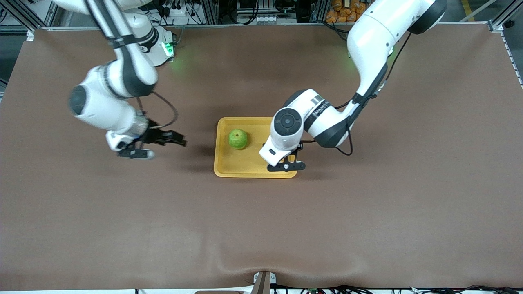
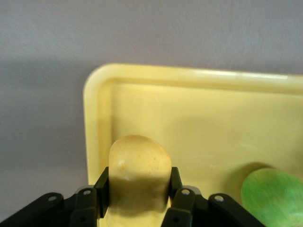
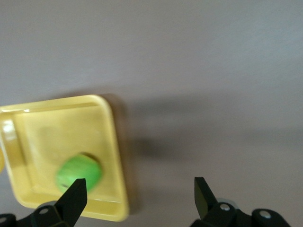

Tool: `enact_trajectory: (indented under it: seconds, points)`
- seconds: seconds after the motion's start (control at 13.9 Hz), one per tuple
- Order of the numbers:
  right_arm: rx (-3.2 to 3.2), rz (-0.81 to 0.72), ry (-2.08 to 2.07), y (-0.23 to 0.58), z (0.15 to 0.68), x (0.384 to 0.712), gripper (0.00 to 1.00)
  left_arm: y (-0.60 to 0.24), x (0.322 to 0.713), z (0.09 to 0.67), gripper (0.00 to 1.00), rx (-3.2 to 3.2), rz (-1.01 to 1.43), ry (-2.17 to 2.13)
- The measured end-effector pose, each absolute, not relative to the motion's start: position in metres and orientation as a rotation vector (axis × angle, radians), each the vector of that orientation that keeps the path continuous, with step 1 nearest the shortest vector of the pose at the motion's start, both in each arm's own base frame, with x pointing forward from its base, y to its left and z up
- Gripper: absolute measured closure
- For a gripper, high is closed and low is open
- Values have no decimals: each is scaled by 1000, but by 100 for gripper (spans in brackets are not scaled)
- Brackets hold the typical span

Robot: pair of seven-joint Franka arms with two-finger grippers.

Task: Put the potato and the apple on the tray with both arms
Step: 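Release the apple on the tray while the left gripper lowers the potato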

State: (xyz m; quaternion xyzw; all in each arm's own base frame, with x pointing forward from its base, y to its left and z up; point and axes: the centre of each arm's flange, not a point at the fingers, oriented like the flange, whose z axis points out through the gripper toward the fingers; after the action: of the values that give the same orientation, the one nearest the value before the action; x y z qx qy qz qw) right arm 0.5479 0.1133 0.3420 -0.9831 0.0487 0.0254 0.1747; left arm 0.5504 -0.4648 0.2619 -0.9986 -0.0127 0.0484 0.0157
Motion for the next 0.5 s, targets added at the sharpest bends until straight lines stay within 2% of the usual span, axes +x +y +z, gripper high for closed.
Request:
enact_trajectory:
  seconds: [0.29,0.5]
  points:
    - [-2825,46,-42,-15,341,550,0,-471,542,238,49,-3068,159,-1]
    - [-2906,11,-137,-32,382,543,0,-469,542,227,49,-3040,141,24]
